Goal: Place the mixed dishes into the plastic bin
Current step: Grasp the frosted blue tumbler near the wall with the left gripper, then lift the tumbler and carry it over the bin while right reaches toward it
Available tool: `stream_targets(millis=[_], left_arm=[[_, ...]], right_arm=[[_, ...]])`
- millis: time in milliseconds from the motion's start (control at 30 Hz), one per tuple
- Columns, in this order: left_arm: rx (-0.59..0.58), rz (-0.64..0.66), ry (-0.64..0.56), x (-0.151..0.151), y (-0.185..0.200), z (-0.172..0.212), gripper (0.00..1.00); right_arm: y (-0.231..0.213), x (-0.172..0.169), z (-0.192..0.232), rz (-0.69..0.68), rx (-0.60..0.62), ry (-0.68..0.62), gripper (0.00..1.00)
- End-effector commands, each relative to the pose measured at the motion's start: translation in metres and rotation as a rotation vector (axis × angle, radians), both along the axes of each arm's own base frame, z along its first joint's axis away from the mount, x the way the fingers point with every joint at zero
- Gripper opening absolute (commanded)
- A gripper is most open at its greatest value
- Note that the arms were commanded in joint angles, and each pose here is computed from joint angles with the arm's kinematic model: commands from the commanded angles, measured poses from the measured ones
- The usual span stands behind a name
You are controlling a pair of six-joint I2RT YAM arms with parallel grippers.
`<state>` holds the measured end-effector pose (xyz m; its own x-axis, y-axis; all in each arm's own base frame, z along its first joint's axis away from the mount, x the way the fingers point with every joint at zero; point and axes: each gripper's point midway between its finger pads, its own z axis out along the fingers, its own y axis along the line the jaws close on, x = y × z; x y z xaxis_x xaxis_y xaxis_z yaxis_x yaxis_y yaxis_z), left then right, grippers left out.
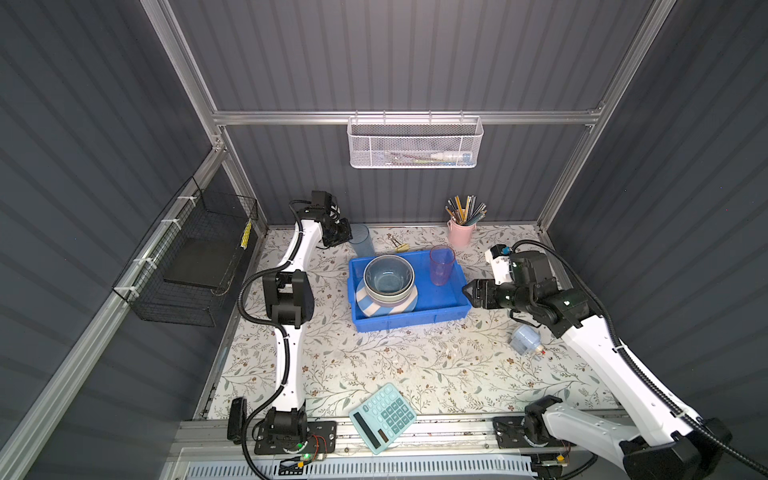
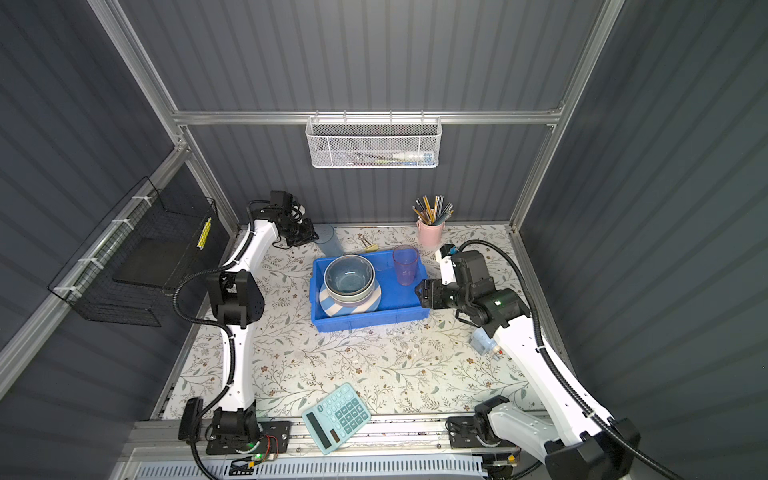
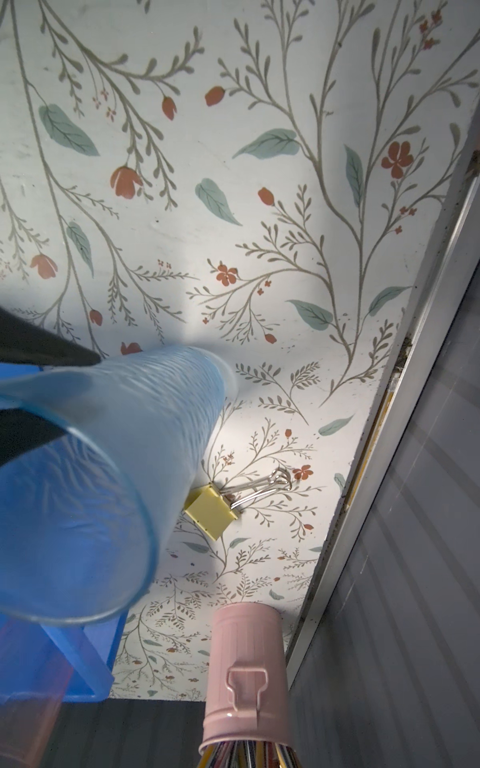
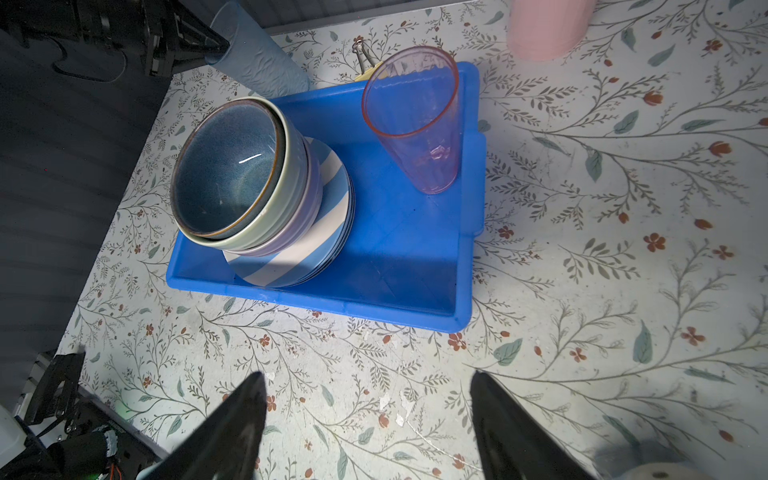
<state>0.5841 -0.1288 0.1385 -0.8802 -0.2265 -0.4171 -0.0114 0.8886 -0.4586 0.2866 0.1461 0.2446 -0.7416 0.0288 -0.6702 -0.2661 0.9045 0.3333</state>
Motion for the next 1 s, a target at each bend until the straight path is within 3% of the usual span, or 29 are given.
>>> stream_targets(millis=[0,400,833,967], left_arm=[[0.004,-0.019,0.003,-0.007,-0.004,0.006,0.15],[-0.010,-0.022,-0.031,-0.012,-0.004,0.030,0.04],[0.025,0.013,-0.201,-0.042,0.009,0.129,0.02],[0.100,0.066,-0.265,-0.060,0.021,0.157,0.01]], right_arm=[[-0.001,0.001,0.001,-0.008,-0.001,-0.002,0.78],[0.000,-0.001,0.006,0.001,0.010,-0.013,0.78],[0.027,0.005,0.033,0.085,0.048,-0.074,0.78],[0.043,0.012,0.043,0.120,0.043,-0.088,0.77]])
